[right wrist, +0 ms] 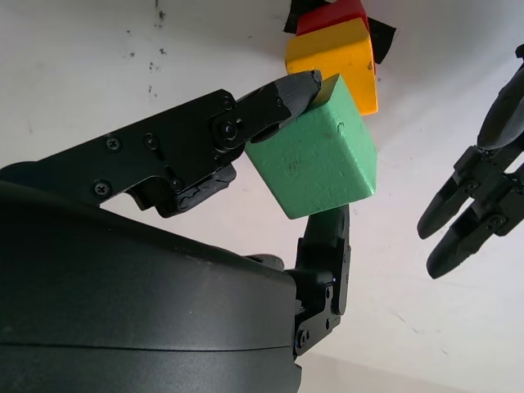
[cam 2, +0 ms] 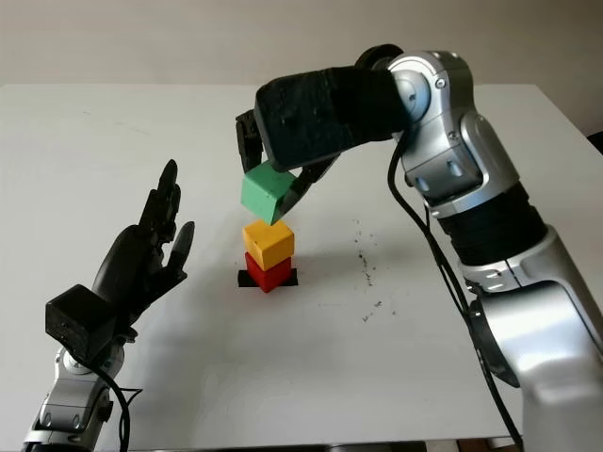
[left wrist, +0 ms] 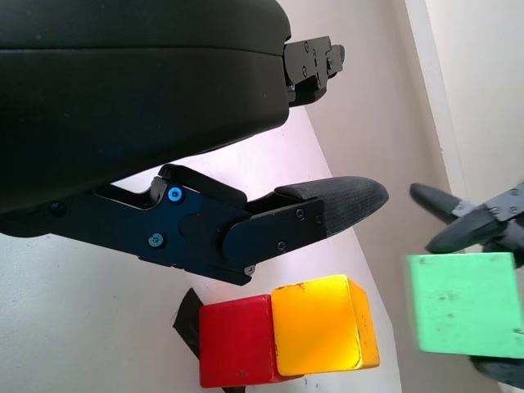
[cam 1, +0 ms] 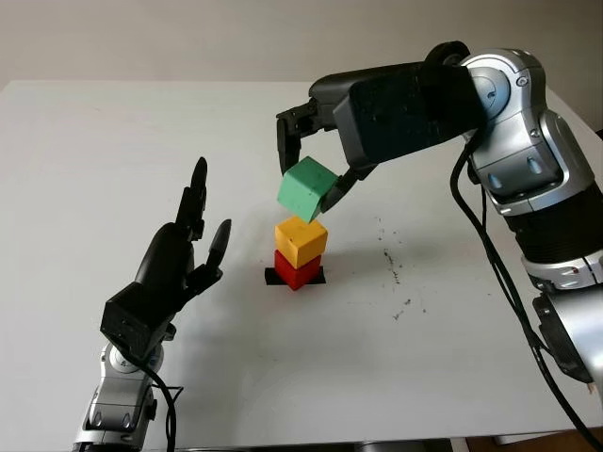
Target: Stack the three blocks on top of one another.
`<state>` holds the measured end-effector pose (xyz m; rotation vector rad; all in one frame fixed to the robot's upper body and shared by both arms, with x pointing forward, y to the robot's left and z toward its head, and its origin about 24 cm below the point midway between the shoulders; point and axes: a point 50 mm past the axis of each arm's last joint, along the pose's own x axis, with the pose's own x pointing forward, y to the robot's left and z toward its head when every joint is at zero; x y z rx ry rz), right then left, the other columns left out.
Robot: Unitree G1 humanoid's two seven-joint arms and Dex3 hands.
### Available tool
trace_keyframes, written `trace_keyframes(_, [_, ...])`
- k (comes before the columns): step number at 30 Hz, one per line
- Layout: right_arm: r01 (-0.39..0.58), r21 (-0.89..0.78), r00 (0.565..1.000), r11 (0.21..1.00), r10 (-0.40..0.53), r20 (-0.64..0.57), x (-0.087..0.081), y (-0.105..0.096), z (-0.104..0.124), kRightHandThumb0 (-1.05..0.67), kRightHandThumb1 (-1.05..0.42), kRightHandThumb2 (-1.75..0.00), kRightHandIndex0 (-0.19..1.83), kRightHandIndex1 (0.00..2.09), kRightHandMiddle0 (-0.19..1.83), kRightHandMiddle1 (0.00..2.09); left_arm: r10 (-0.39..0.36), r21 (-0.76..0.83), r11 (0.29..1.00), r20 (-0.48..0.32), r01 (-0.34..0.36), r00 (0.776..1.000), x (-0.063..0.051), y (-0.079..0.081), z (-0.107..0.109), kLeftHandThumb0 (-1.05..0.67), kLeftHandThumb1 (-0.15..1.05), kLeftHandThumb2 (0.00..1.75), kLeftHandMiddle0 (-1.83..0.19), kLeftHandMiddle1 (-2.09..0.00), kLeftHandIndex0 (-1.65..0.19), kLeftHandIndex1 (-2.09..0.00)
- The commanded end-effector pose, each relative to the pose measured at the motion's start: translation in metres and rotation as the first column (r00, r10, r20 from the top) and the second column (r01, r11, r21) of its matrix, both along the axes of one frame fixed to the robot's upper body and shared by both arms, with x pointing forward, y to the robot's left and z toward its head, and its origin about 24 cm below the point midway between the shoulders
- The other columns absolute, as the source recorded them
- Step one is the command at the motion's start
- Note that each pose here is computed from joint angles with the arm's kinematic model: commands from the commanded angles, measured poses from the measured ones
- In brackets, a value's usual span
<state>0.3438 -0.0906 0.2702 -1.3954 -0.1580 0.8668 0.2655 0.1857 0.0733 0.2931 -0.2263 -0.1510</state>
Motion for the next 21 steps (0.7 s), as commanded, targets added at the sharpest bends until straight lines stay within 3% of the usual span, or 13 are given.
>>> trace_keyframes(1, [-0.008, 0.007, 1.000, 1.000, 0.008, 0.013, -0.002, 0.004, -0.002, -0.31, -0.96, -0.05, 0.33, 0.09, 0.25, 1.66, -0.009, -0.001, 1.000, 0.009, 0.009, 1.000, -0.002, -0.003, 0.002, -0.61, 1.05, 0.69, 0.18, -0.06, 0.19, -0.05])
trace_keyframes(8, [-0.005, 0.000, 1.000, 1.000, 0.005, 0.006, 0.001, 0.005, -0.013, -0.34, -0.96, -0.05, 0.29, 0.07, 0.34, 1.56, -0.007, -0.004, 1.000, 0.005, 0.007, 1.000, -0.003, -0.004, 0.001, -0.62, 1.05, 0.68, 0.19, -0.05, 0.19, -0.04])
trace_keyframes(21, [0.000, 0.026, 0.999, 1.000, 0.000, -0.036, 0.004, 0.006, -0.020, -0.33, -0.97, -0.05, 0.28, 0.06, 0.31, 1.62, -0.004, 0.003, 1.000, 0.012, 0.004, 1.000, -0.004, -0.003, 0.000, -0.61, 1.05, 0.68, 0.18, -0.06, 0.19, -0.05])
